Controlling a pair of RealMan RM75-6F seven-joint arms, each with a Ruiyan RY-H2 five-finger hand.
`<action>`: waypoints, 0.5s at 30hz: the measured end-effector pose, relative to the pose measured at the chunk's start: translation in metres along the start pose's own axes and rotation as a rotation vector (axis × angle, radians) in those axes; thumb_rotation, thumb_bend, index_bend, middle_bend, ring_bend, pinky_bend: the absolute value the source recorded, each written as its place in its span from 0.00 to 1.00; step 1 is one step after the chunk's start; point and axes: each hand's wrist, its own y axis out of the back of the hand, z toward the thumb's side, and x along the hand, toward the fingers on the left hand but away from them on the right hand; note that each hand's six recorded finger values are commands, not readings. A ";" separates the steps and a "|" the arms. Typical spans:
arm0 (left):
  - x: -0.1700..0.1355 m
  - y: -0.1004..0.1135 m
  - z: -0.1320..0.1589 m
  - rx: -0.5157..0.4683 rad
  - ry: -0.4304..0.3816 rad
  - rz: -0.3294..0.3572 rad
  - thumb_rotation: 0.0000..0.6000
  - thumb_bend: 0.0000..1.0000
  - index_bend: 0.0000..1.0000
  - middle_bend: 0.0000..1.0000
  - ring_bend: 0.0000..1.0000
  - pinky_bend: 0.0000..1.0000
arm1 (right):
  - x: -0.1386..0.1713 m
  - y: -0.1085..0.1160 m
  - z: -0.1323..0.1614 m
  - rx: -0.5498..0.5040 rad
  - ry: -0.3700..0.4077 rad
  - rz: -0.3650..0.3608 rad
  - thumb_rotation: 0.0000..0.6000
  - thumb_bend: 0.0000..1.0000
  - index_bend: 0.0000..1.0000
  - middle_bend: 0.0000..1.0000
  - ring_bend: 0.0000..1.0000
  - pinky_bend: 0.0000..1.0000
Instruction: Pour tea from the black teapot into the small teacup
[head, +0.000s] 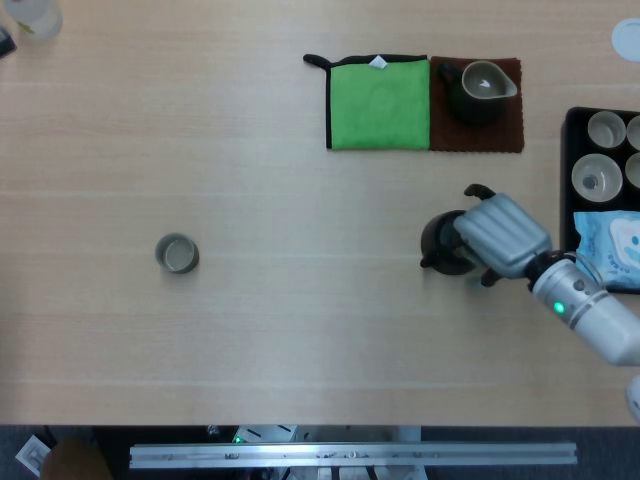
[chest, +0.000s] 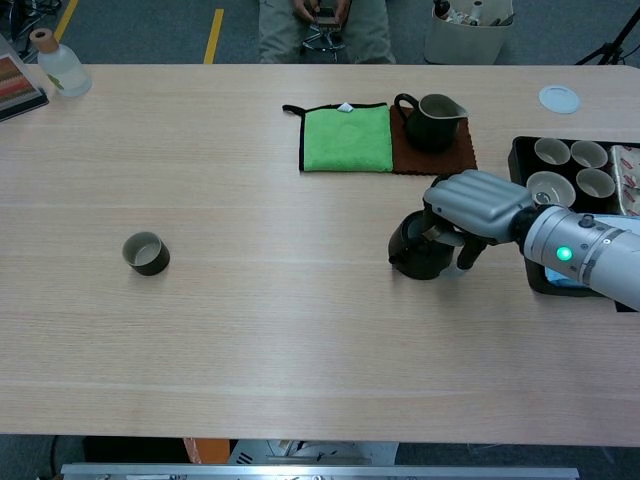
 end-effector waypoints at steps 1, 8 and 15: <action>0.000 0.000 0.001 0.000 -0.001 -0.001 1.00 0.25 0.32 0.28 0.24 0.22 | -0.001 0.002 0.000 -0.019 -0.002 -0.005 1.00 0.00 0.98 0.96 0.88 0.19; 0.001 0.000 0.005 0.004 -0.007 -0.004 1.00 0.24 0.33 0.28 0.24 0.22 | -0.004 0.014 -0.008 -0.088 -0.016 -0.027 1.00 0.00 0.99 0.96 0.89 0.19; 0.002 0.001 0.010 0.003 -0.017 -0.005 1.00 0.25 0.33 0.28 0.24 0.22 | -0.002 0.018 -0.012 -0.126 -0.015 -0.026 0.96 0.00 1.00 0.96 0.89 0.19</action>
